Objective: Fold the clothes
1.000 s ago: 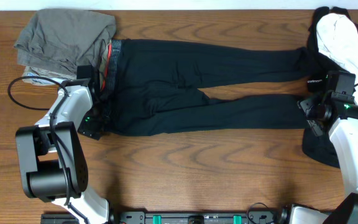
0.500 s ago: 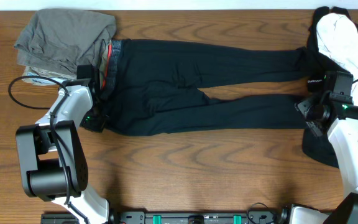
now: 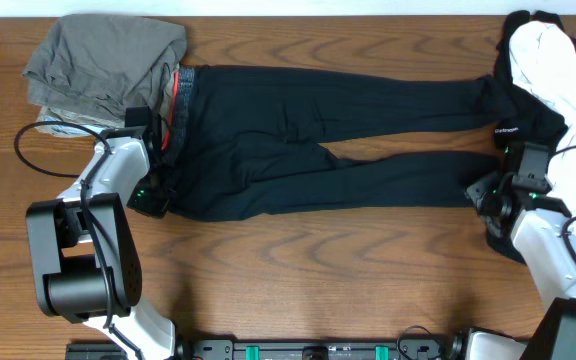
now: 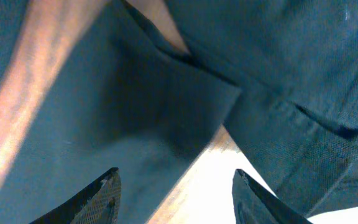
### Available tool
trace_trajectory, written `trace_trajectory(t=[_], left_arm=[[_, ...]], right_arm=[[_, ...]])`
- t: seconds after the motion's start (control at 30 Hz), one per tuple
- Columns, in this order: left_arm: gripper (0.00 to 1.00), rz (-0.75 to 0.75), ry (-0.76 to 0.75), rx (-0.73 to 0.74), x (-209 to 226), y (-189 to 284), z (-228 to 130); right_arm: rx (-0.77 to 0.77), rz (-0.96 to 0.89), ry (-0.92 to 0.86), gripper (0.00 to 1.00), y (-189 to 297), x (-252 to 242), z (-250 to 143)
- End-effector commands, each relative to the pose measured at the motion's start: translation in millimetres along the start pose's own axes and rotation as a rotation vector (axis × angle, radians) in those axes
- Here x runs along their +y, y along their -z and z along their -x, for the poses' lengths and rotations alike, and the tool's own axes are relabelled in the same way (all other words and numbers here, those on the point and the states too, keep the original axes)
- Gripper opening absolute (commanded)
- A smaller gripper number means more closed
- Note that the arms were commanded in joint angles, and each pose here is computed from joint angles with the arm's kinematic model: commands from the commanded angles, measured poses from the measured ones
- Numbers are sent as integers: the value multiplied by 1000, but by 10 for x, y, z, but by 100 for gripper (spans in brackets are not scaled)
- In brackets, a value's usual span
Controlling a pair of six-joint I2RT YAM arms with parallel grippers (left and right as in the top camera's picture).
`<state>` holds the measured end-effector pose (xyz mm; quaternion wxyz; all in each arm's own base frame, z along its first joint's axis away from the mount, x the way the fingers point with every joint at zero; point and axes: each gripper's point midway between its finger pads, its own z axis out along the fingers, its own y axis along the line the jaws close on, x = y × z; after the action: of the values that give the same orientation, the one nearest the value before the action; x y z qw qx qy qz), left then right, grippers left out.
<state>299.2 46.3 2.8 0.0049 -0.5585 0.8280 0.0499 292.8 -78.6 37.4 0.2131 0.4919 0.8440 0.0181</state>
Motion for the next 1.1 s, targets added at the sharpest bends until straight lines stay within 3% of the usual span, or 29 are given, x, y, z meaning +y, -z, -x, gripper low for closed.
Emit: trace_trajectory(t=[0.0, 0.47, 0.87, 1.07], left_arm=[[6, 45, -11, -7, 86, -64, 0], [6, 45, -10, -7, 86, -64, 0], [6, 49, -23, -6, 95, -64, -3], [6, 49, -23, -6, 95, -64, -3]], right_arm=[[-3, -40, -45, 55, -95, -149, -96], [-116, -12, -91, 52, -266, -225, -33], [-108, -8, -109, 49, -581, -181, -53], [-129, 40, -115, 39, -612, -70, 11]])
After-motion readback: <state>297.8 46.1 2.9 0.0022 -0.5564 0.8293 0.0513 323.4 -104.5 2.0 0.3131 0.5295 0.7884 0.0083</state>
